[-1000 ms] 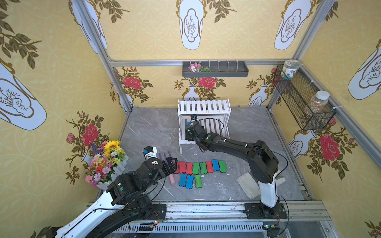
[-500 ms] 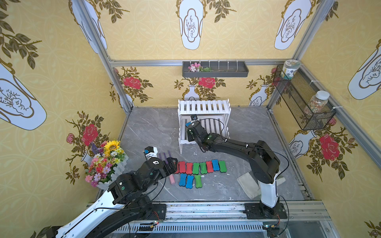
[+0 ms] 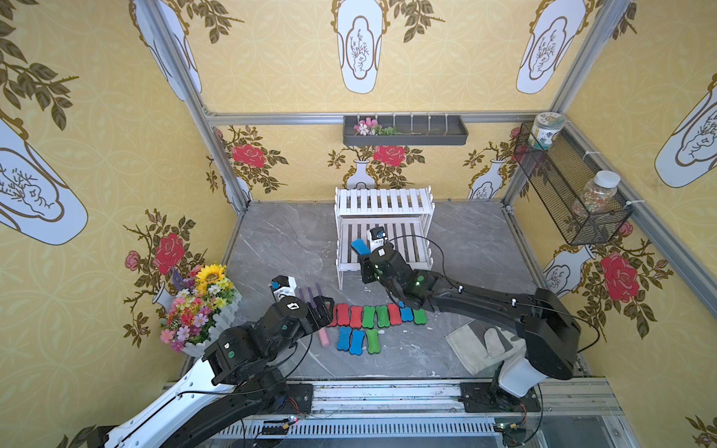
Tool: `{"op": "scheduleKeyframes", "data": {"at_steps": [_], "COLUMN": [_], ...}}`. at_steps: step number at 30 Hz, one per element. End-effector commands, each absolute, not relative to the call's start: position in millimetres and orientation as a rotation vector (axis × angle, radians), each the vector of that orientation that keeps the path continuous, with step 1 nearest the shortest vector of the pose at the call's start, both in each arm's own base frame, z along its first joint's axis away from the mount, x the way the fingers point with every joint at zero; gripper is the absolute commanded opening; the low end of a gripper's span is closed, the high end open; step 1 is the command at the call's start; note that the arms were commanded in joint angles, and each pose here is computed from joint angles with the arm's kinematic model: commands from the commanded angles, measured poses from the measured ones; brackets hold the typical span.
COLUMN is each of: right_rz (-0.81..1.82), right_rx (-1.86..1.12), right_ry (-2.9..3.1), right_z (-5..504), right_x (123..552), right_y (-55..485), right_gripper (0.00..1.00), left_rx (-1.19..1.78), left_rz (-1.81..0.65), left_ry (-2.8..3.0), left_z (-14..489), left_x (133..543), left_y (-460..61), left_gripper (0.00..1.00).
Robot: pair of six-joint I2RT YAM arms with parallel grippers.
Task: Remove the whiteboard erasers from the shelf
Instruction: Pick up the whiteboard eraser from the shelf, then place the whiteboard eraser at the center of the board.
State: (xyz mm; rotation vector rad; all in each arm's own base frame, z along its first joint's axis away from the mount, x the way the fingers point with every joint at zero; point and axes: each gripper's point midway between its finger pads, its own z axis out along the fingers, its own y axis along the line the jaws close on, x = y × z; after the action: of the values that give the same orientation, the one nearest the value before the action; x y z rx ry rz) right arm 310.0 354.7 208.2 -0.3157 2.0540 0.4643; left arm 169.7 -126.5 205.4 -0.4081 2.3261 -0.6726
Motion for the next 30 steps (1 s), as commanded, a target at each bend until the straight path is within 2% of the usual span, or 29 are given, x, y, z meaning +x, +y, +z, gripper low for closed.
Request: {"op": "scheduleKeyframes", "data": {"at_steps": [1,7,14,20,30], "right_rz": [0.37,0.179,-0.016,0.046,0.242], "right_rx": [-0.197,-0.093,-0.008,0.047,0.005], "right_ry": [2.106,2.185,2.186,2.23,2.369], "right_z": [194.3,147.7,107.7,75.6,44.3], "right_x": [267.5,169.3,110.2,95.0,106.9], "right_y": [323.8,277.9,267.4,262.0,265.5], "right_gripper": [0.4,0.39,0.39,0.39,0.39], "left_rx": [-0.405,-0.375,-0.339,-0.323,-0.353], "left_rz": [-0.691,-0.721,-0.746,-0.752,-0.786], "left_ry": [2.287,2.264,2.255,2.259,2.231], "left_z": [213.1,220.4,226.7,230.1,237.3], "left_x": [174.7,177.9,182.2,182.4,182.5], "left_y": [-128.6,-135.1,-145.1,-148.0,-146.9], "left_gripper": [1.0,0.99,0.99,0.99,1.0]}}
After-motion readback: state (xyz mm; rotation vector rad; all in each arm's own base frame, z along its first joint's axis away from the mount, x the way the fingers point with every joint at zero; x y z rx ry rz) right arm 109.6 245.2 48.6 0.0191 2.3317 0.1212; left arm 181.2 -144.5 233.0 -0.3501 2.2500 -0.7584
